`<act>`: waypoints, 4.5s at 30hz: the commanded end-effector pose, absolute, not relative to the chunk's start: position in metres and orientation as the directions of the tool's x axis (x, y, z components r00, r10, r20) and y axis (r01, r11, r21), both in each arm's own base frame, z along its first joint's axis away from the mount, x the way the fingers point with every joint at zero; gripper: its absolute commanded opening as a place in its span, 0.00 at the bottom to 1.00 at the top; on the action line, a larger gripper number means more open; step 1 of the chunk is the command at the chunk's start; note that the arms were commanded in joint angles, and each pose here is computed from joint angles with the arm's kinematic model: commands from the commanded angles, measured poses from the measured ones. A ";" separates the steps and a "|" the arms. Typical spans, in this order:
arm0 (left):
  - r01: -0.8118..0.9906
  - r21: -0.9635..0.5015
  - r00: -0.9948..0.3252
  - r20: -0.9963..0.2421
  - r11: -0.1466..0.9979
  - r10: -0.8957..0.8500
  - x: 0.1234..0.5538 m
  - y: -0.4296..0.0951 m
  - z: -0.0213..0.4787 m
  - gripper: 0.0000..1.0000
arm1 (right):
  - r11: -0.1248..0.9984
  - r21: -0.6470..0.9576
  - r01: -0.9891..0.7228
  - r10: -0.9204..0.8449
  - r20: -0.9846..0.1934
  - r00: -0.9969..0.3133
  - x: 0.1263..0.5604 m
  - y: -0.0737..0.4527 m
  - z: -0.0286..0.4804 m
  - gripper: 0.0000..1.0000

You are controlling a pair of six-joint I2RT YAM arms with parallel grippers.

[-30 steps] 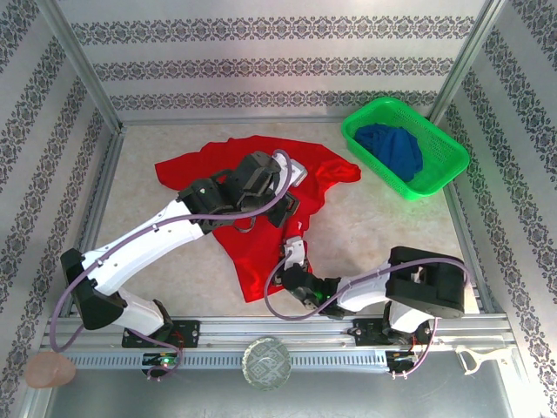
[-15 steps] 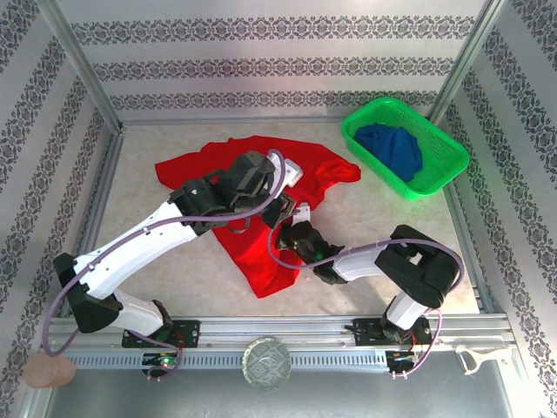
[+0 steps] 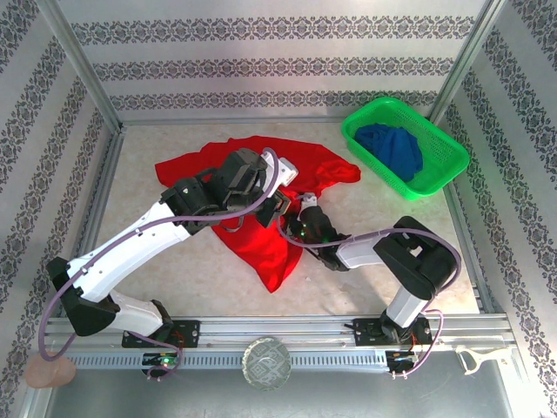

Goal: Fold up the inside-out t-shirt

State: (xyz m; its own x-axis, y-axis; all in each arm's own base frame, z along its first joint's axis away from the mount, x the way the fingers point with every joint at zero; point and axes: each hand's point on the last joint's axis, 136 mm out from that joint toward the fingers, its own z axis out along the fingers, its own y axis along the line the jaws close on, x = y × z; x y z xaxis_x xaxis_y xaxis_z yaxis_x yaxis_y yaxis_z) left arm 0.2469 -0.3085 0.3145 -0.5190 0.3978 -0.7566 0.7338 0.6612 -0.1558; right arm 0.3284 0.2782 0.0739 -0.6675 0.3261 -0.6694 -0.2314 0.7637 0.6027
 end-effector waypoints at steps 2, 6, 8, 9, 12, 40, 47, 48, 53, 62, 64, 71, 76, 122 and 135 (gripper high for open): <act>0.751 -0.149 -0.506 -0.756 0.643 0.416 0.246 -0.303 0.320 0.00 | 0.716 0.654 -0.245 0.366 -0.650 -0.666 0.330 0.276 0.092 0.00; 0.754 -0.147 -0.506 -0.752 0.641 0.422 0.247 -0.302 0.317 0.00 | 0.688 0.670 -0.278 0.363 -0.651 -0.667 0.328 0.281 0.100 0.00; 0.748 -0.143 -0.513 -0.745 0.648 0.427 0.248 -0.298 0.314 0.00 | 0.667 0.681 -0.303 0.362 -0.651 -0.667 0.325 0.283 0.108 0.00; 0.741 -0.143 -0.519 -0.742 0.656 0.425 0.250 -0.296 0.312 0.00 | 0.655 0.687 -0.315 0.363 -0.651 -0.666 0.324 0.284 0.113 0.00; 0.709 -0.144 -0.545 -0.733 0.690 0.407 0.257 -0.289 0.308 0.00 | 0.619 0.696 -0.363 0.352 -0.659 -0.665 0.320 0.289 0.132 0.00; 0.687 -0.188 -0.547 -0.769 0.701 0.330 0.283 -0.306 0.342 0.00 | 0.843 0.420 -0.336 0.157 -0.790 -0.593 0.287 0.332 0.070 0.00; 0.687 -0.200 -0.550 -0.771 0.699 0.320 0.285 -0.307 0.340 0.00 | 0.864 0.272 -0.424 0.027 -0.866 -0.500 0.272 0.337 0.089 0.00; 0.688 -0.203 -0.551 -0.771 0.696 0.320 0.284 -0.308 0.340 0.00 | 0.862 0.272 -0.427 0.021 -0.861 -0.508 0.274 0.339 0.086 0.00; 0.700 -0.210 -0.544 -0.777 0.683 0.318 0.281 -0.309 0.347 0.00 | 0.824 0.377 -0.423 0.052 -0.793 -0.606 0.306 0.354 0.078 0.00; 0.727 -0.231 -0.522 -0.797 0.647 0.303 0.273 -0.311 0.364 0.00 | 0.845 0.476 -0.244 0.134 -0.630 -0.765 0.372 0.343 0.050 0.00; 0.734 -0.228 -0.516 -0.799 0.640 0.308 0.272 -0.311 0.366 0.00 | 0.850 0.486 -0.204 0.173 -0.624 -0.762 0.380 0.335 0.052 0.00; 0.736 -0.199 -0.508 -0.794 0.647 0.334 0.268 -0.302 0.362 0.00 | 0.776 0.605 -0.180 0.307 -0.611 -0.729 0.393 0.302 0.078 0.00; 0.727 -0.204 -0.523 -0.784 0.656 0.336 0.270 -0.296 0.354 0.00 | 0.719 0.664 -0.204 0.383 -0.624 -0.682 0.396 0.284 0.109 0.00; 0.745 -0.552 -0.588 -0.809 0.375 -0.022 0.221 -0.353 0.454 0.00 | 0.900 0.343 0.270 0.412 -0.467 -0.782 0.486 0.246 0.064 0.80; 0.800 -0.567 -0.580 -0.815 0.194 0.011 0.175 -0.405 0.475 0.00 | 0.929 0.095 0.359 0.369 -0.338 -0.866 0.479 0.211 0.021 0.94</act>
State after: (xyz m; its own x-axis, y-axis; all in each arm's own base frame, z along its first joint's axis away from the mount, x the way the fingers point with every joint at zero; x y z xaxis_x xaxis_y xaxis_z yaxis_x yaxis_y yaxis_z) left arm 0.2311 -0.3949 0.4072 -0.6422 0.0573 -0.7644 0.6928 0.4700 -0.5469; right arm 0.5013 0.2416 0.0659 -0.7949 0.4001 -0.4562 0.3133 0.9144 0.2562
